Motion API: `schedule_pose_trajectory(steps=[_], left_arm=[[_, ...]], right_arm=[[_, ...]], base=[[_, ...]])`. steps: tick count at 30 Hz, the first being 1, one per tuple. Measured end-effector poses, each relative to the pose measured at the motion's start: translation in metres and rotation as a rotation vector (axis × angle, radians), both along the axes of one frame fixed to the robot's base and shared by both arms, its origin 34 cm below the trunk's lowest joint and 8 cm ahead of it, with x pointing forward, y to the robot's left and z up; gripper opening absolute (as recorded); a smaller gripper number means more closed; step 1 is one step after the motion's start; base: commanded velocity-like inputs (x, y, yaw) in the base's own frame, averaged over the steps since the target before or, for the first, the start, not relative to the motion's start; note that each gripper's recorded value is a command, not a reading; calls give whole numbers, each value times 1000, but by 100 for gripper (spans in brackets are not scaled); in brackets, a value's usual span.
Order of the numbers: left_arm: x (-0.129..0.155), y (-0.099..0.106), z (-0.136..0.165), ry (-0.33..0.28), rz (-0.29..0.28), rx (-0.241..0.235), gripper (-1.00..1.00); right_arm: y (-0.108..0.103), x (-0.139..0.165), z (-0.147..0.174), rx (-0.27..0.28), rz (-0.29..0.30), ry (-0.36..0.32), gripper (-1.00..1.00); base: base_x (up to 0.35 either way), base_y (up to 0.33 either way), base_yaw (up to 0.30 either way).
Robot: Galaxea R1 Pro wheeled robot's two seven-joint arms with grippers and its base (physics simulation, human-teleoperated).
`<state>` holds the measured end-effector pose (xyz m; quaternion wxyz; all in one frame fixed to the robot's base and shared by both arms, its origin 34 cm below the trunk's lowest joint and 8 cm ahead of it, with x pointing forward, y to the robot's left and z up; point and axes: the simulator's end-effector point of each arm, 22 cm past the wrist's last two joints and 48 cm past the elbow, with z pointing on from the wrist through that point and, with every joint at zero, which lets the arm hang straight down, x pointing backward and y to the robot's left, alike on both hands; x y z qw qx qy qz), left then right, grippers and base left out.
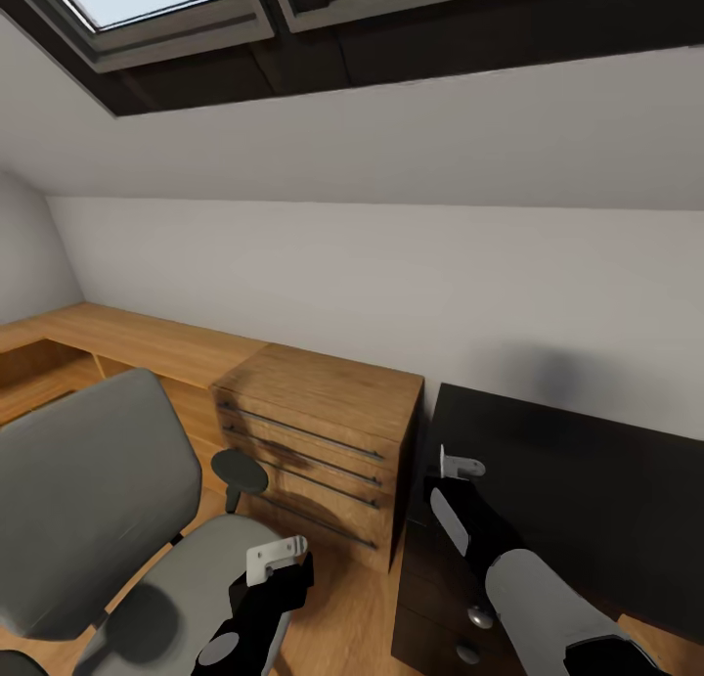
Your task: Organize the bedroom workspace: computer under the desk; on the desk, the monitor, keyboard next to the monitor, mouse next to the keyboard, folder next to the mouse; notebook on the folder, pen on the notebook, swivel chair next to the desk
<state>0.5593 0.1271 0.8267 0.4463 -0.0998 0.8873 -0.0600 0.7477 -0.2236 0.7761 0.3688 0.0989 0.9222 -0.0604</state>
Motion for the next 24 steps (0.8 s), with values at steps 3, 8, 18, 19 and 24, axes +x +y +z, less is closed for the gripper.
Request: schedule_pose_trajectory(steps=[3,8,18,19,24], left_arm=[[0,1,5,0,2,1,100],[0,0,12,2,1,-1,100],[-5,-6,21,16,-13,-2,100],[-5,-6,22,17,-13,-1,100],[-6,-6,27,22,-15,2,100]], right_arm=[[-7,13,35,0,10,-21,-100],[-37,24,93,53,-32,-64,-100],[-60,16,126,105,-79,-48,-100],[-60,16,128,107,-81,-51,-100],[-72,15,141,117,-107,-68,-100]], base=[[-2,0,0],[-209,0,0],[-328,-51,-55],[-204,-76,-232],[-84,-31,-268]])
